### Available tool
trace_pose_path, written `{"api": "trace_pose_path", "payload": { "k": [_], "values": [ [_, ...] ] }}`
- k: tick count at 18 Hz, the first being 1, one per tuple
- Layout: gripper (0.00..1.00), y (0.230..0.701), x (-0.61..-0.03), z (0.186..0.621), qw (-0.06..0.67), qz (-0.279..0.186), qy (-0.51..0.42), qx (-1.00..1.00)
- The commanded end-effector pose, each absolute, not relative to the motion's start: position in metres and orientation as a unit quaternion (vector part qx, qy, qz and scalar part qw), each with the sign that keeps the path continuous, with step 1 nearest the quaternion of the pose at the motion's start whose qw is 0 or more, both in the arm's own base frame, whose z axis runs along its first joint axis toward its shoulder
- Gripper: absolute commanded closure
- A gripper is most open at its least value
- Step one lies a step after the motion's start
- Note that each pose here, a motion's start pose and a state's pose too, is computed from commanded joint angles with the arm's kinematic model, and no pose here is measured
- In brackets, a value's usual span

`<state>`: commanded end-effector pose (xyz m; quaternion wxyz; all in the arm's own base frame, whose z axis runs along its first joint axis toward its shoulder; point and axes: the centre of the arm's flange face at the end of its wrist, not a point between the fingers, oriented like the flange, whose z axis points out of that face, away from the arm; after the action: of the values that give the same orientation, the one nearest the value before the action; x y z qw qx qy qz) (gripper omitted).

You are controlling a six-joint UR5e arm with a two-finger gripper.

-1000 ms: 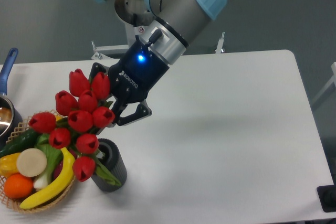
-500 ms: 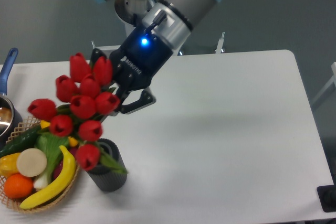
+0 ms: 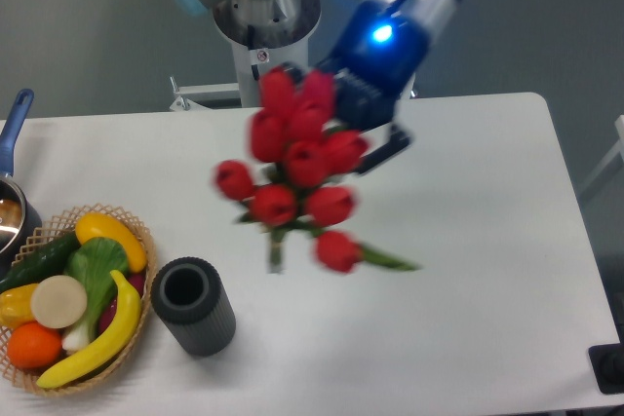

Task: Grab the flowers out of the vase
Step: 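Carry the tulip bouquet up and away from the vase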

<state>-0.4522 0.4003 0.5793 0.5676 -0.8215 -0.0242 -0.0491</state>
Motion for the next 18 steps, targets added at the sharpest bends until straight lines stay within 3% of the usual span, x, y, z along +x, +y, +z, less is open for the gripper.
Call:
{"api": "trace_pose_path", "payload": {
  "k": [18],
  "values": [
    [0.63,0.299,-0.525,0.545,0.566,-0.002,-0.101,-0.818]
  ]
}}
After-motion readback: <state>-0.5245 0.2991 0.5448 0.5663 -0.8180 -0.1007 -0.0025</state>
